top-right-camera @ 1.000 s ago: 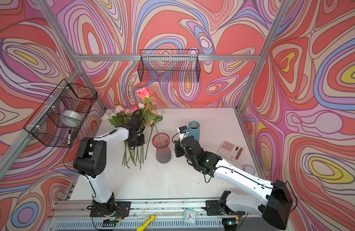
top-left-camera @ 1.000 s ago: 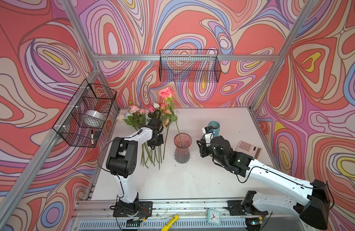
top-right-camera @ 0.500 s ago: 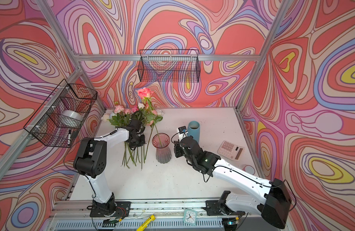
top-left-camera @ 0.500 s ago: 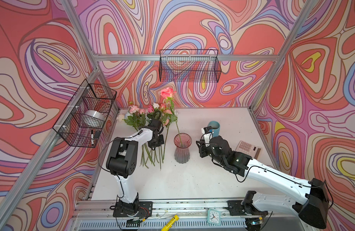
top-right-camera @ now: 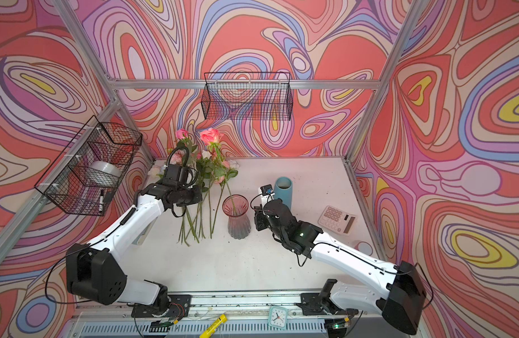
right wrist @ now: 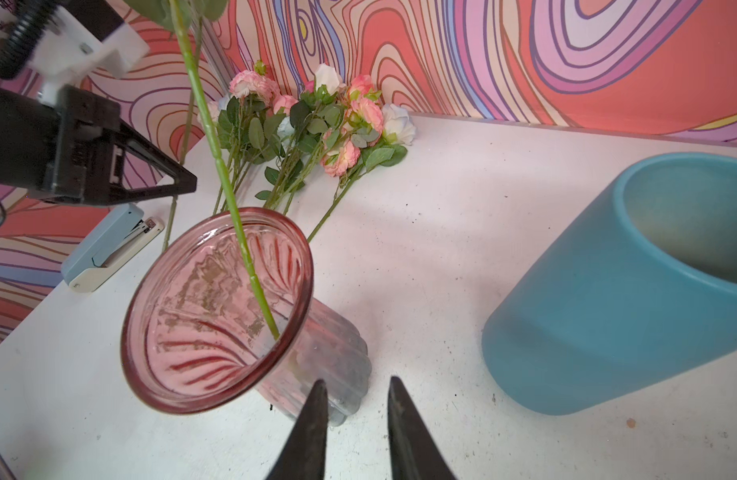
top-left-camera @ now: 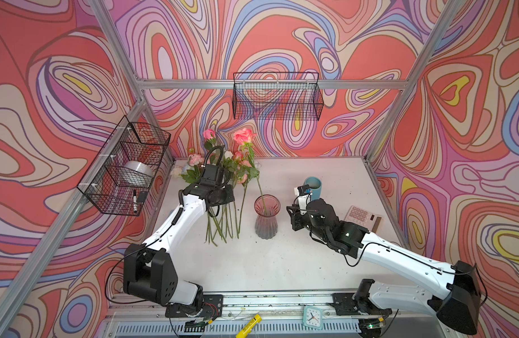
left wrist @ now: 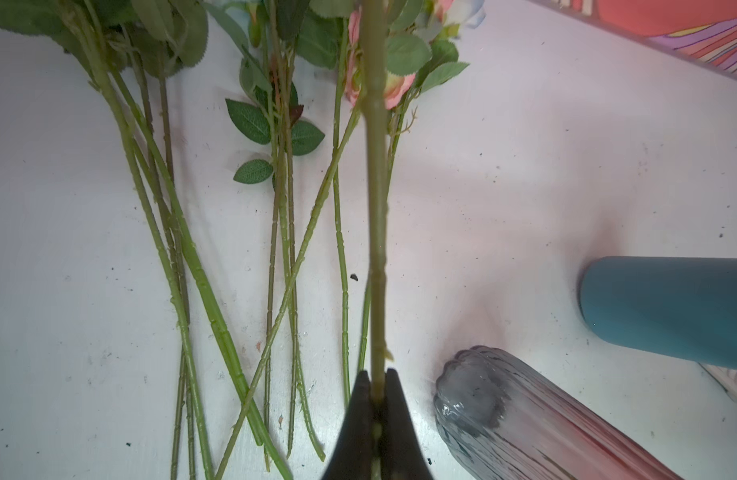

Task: Arrange flowers in a vase
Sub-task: Pick up the flower from the flowers.

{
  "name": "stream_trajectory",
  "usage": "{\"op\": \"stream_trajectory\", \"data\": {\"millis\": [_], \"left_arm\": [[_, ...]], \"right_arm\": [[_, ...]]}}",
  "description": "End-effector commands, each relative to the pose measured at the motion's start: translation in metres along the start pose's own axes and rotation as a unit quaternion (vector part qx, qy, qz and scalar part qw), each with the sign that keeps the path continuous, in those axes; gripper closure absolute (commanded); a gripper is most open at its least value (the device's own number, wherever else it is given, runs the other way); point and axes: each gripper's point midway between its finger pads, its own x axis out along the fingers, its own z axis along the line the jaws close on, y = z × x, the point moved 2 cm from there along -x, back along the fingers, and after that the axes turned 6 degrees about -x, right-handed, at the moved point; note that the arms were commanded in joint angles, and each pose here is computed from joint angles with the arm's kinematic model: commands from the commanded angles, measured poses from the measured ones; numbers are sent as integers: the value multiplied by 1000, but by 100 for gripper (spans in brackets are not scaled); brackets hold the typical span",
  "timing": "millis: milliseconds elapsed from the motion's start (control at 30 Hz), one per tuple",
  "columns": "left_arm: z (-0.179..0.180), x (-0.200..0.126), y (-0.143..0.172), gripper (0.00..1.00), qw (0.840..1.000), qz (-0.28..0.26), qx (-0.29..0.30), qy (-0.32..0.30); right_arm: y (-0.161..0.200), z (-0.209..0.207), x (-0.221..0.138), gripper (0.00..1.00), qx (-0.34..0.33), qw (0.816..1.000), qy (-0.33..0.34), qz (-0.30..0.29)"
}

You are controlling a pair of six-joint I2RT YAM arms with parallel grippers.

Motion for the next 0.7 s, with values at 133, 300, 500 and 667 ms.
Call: {"op": "stream_trajectory", "data": {"millis": [133,300,500,667], "left_arm": [[-11,-78,14,100,987,-115,36,106],[-27,-141,24,100,957,-198,82,196],[-71,-209,50,100,909,-228,178,300],[-107,-220,68,100,896,-183,246,322]], "right_arm": [[-40,12,-26,74,9,999,-35,-36],[-63,25,-38,67,6,995,-76,-57],[-106,60,-56,59,-1,980,-178,-87],[-142,86,-72,59,0,962,-247,-113]]}}
